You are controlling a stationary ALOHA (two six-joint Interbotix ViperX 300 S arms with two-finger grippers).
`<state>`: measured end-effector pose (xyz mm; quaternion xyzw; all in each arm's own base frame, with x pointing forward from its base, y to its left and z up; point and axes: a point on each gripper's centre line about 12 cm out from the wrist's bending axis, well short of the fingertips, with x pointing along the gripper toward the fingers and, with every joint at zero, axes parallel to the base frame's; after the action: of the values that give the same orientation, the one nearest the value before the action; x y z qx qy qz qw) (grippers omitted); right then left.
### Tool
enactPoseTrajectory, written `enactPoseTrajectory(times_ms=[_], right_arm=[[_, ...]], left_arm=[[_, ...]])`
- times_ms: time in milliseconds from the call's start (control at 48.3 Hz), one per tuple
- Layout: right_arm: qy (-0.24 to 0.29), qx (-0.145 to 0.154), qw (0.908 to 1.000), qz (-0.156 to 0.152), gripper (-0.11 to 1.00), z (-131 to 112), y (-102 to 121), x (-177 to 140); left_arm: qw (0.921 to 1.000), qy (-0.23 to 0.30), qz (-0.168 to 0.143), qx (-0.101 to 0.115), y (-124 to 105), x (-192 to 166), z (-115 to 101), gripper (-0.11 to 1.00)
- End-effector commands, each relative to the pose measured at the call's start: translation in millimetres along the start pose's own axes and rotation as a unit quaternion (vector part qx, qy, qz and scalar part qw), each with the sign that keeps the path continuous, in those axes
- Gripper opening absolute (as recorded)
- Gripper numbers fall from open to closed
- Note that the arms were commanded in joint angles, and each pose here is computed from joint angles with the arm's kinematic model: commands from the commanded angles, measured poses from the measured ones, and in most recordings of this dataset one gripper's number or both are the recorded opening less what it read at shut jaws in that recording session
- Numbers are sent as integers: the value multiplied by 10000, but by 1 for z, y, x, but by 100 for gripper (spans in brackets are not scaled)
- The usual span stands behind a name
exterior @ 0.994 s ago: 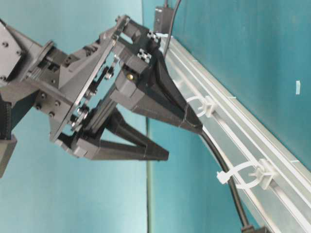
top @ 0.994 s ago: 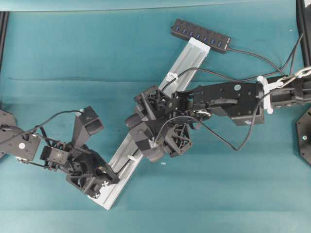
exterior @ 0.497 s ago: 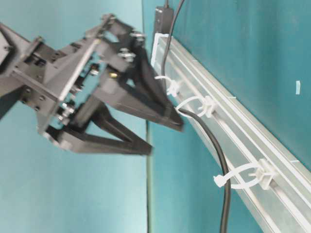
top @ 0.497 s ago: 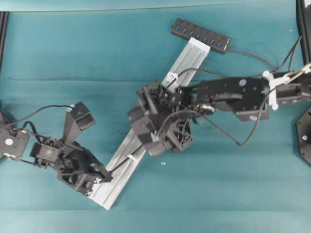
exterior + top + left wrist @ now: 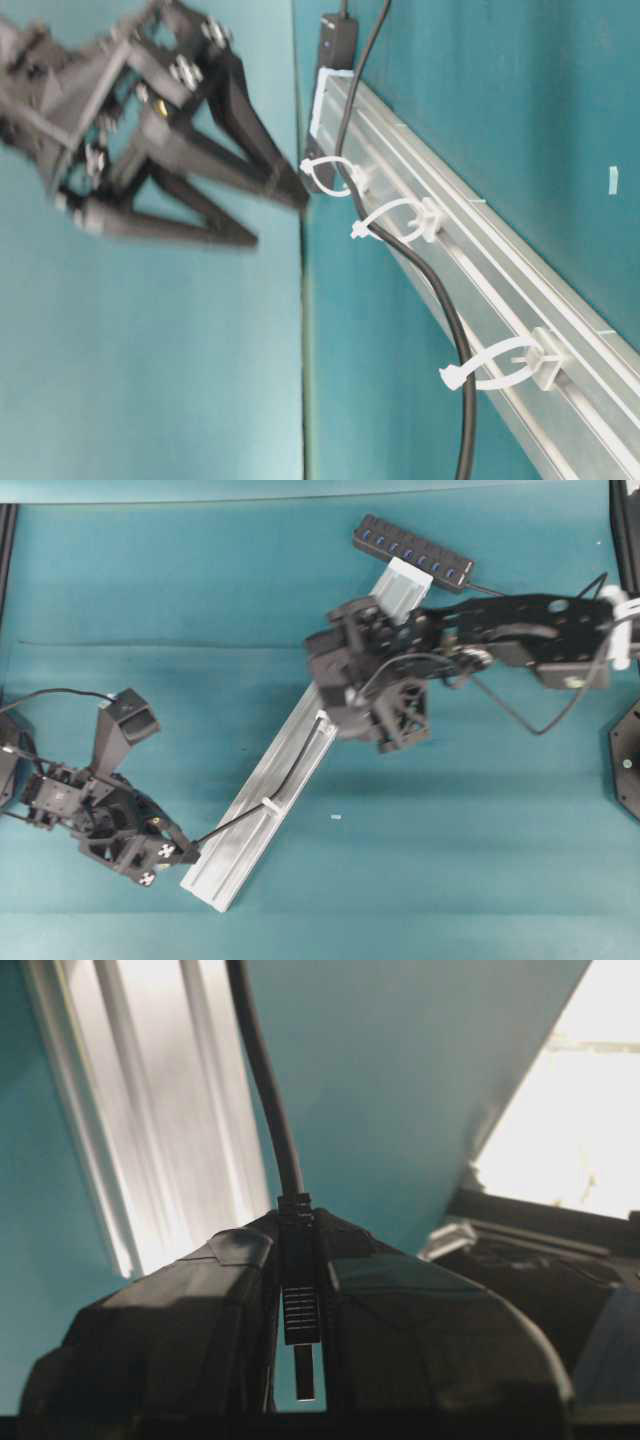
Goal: Pass the USB cable through three rings with both arms.
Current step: 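Release the cable with the right gripper and pull the plug left with the left gripper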
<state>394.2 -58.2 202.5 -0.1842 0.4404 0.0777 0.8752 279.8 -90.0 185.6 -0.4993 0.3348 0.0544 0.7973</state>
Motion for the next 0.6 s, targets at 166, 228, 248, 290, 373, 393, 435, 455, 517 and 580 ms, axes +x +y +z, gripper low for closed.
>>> enactPoseTrajectory(times_ms=[166, 228, 248, 290, 373, 393, 435, 455, 517, 580], right_arm=[[-89, 367, 9992, -112, 85, -11, 2, -12], [-101, 460, 9988, -123, 85, -13, 3, -13], [-94, 491, 9987, -119, 85, -14, 4, -14], [-90, 554, 9984, -110, 85, -15, 5, -14], [-99, 702, 9974, -110, 85, -16, 6, -15], [-93, 756, 9970, -106, 85, -16, 7, -14], [-121, 819, 9965, -118, 85, -15, 7, -14], [-129, 851, 9962, -118, 85, -15, 7, -14], [-191, 945, 9952, -146, 85, -13, 7, -14], [-271, 1015, 9943, -190, 85, -11, 6, -14]], left_arm=[[9989, -106, -451, 107, -18, -19, 2, 10], [9989, -106, -451, 115, -18, -19, 2, 10], [9989, -112, -449, 110, -18, -18, 3, 10], [9988, -129, -451, 148, -19, -18, 4, 10], [9986, -181, -423, 275, -17, -17, 7, 10], [9984, -192, -427, 324, -18, -18, 8, 10], [9981, -219, -415, 392, -18, -17, 10, 10], [9980, -236, -400, 425, -17, -17, 11, 10], [9975, -309, -359, 527, -15, -16, 16, 10], [9969, -369, -321, 615, -14, -15, 20, 10]])
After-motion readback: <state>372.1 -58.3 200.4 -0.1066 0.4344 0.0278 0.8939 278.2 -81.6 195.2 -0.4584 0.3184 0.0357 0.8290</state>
